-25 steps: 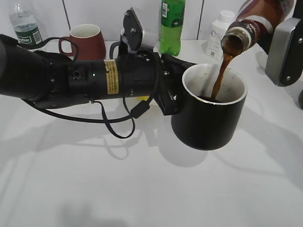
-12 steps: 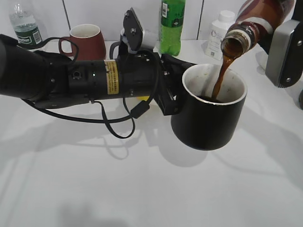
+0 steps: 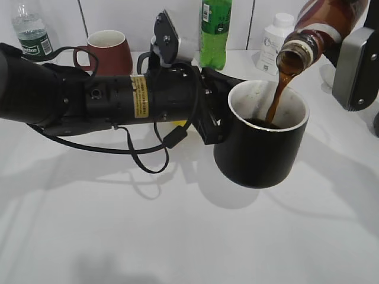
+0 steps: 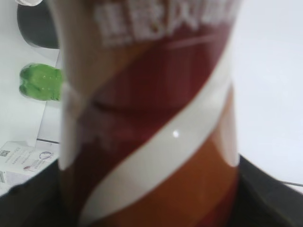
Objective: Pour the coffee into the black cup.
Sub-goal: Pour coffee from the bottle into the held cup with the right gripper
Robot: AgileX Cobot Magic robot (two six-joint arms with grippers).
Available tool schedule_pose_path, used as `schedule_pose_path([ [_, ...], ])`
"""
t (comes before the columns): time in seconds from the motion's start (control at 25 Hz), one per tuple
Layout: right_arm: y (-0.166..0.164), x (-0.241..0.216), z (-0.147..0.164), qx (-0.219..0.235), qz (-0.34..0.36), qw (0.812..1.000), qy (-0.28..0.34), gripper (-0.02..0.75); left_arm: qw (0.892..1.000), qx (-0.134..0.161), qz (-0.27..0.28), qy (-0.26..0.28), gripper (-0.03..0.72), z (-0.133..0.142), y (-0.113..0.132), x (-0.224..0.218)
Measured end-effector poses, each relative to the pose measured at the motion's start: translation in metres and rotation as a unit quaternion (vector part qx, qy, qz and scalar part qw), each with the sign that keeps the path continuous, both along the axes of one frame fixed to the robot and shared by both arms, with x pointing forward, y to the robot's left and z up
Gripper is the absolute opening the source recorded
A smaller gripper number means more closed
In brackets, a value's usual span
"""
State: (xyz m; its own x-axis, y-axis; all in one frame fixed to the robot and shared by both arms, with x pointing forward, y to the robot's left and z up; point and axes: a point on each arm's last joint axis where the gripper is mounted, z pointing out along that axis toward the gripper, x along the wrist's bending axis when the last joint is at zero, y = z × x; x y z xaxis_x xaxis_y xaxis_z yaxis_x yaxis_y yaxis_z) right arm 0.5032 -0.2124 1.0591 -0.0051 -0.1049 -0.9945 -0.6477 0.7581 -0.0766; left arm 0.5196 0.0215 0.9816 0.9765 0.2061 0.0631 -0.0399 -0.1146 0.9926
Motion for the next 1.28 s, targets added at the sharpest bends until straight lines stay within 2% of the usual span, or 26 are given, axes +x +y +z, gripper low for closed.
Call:
schedule_pose_path([
  [1.28,0.0,0.0001,0.0002,-0.029,0.002,0.999,-0.026,0.529,1.0,0.006,0.004,0.002,0.055,-0.0011,0.0003,0.0007],
])
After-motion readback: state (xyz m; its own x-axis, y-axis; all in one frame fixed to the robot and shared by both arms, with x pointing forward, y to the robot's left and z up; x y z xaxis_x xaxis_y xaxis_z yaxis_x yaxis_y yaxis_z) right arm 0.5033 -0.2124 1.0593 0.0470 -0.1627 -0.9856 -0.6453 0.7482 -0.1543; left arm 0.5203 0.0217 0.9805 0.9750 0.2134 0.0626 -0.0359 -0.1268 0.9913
